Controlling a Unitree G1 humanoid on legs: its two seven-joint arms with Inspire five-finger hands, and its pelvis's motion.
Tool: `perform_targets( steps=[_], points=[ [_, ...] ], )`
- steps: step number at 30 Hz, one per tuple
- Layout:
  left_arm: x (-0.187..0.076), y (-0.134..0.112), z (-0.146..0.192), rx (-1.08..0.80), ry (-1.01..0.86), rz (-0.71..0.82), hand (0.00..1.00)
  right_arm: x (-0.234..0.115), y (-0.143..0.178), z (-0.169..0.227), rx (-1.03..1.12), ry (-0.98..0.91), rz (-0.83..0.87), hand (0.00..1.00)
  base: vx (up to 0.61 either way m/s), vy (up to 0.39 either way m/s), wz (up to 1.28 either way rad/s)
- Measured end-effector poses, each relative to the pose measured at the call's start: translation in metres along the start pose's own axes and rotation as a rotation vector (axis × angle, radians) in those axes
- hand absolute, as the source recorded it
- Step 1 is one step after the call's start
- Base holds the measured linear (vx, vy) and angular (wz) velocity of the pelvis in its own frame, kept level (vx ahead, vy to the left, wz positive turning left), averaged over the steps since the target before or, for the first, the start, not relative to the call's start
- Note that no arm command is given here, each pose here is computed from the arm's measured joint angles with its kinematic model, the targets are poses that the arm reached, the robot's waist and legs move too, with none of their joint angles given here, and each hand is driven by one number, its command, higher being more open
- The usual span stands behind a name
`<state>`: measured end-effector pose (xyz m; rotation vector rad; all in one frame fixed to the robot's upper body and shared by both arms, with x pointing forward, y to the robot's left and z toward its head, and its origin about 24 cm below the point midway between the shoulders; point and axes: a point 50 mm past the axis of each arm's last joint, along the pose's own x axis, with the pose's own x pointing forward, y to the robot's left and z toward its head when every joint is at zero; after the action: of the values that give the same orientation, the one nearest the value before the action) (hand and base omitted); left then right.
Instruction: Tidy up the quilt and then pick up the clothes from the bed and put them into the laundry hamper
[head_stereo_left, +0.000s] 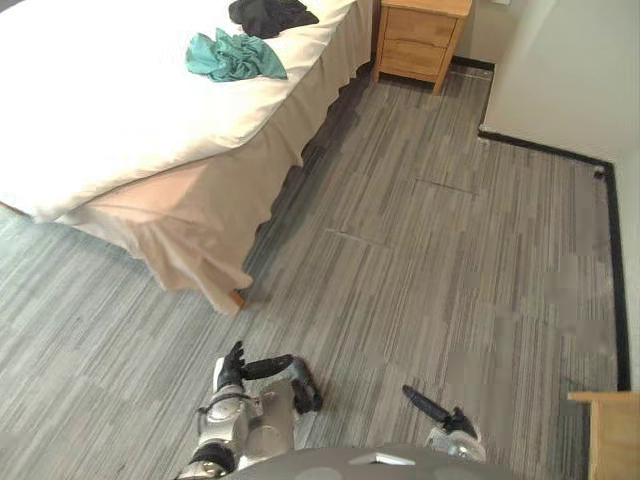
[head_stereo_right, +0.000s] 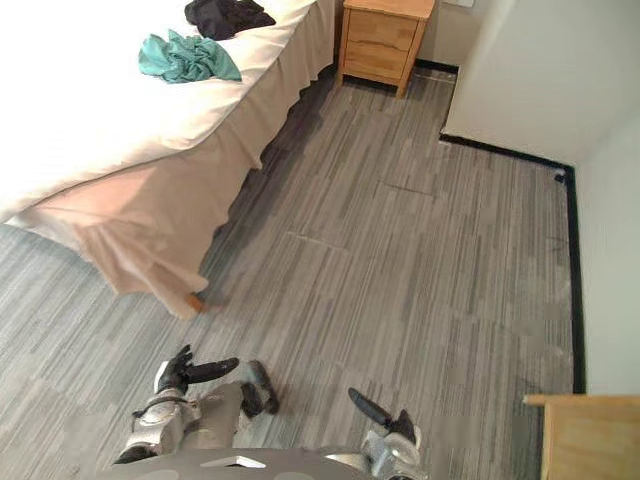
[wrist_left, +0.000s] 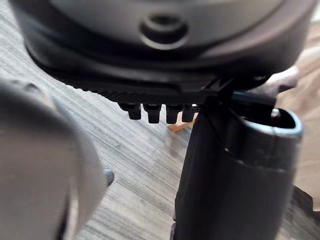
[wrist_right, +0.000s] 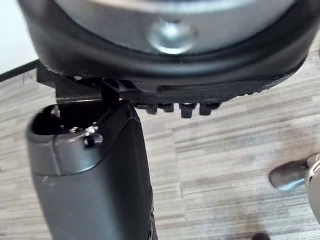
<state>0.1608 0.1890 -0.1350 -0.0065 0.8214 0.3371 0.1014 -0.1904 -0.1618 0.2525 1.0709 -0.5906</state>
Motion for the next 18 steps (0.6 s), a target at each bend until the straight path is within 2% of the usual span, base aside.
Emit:
perform_targets(
  steps=[2, 3, 5, 8, 11, 14, 15, 16, 18],
  points=[
    [0.002, 0.015, 0.001, -0.037, 0.007, 0.042, 1.0, 0.0, 0.003, 0.001, -0.01, -0.001, 0.023, 1.0, 0.71, 0.12, 0.78],
    [-0.004, 0.011, -0.016, -0.028, 0.056, 0.027, 1.0, 0.0, -0.026, -0.009, 0.014, 0.024, -0.066, 1.0, 0.62, 0.278, 1.53],
    [-0.003, 0.014, -0.019, -0.013, 0.081, 0.033, 1.0, -0.001, -0.03, -0.014, 0.015, 0.032, -0.077, 1.0, 0.6, 0.231, 2.13],
    [-0.006, 0.009, -0.033, -0.045, 0.163, 0.03, 1.0, -0.002, -0.036, -0.016, 0.026, 0.03, -0.091, 1.0, 0.67, -0.044, 2.11],
    [-0.007, 0.004, -0.035, -0.063, 0.175, 0.028, 1.0, -0.001, -0.041, -0.008, 0.028, -0.012, -0.096, 1.0, 0.68, -0.344, 2.08],
    [-0.012, 0.017, -0.045, -0.117, 0.197, 0.077, 1.0, -0.003, -0.038, -0.009, 0.017, -0.016, -0.085, 1.0, 0.55, -0.52, 1.67],
    [-0.014, 0.027, -0.049, -0.154, 0.2, 0.116, 1.0, -0.005, -0.036, -0.02, -0.004, 0.012, -0.075, 1.0, 0.55, -0.616, 1.01],
    [-0.018, 0.019, -0.057, -0.214, 0.238, 0.124, 1.0, -0.003, -0.046, -0.012, -0.021, -0.004, -0.092, 1.0, 0.52, -0.578, 0.99],
    [-0.021, 0.018, -0.062, -0.283, 0.252, 0.132, 1.0, -0.002, -0.047, -0.007, -0.061, -0.022, -0.091, 1.0, 0.37, -0.456, 0.63]
  ],
)
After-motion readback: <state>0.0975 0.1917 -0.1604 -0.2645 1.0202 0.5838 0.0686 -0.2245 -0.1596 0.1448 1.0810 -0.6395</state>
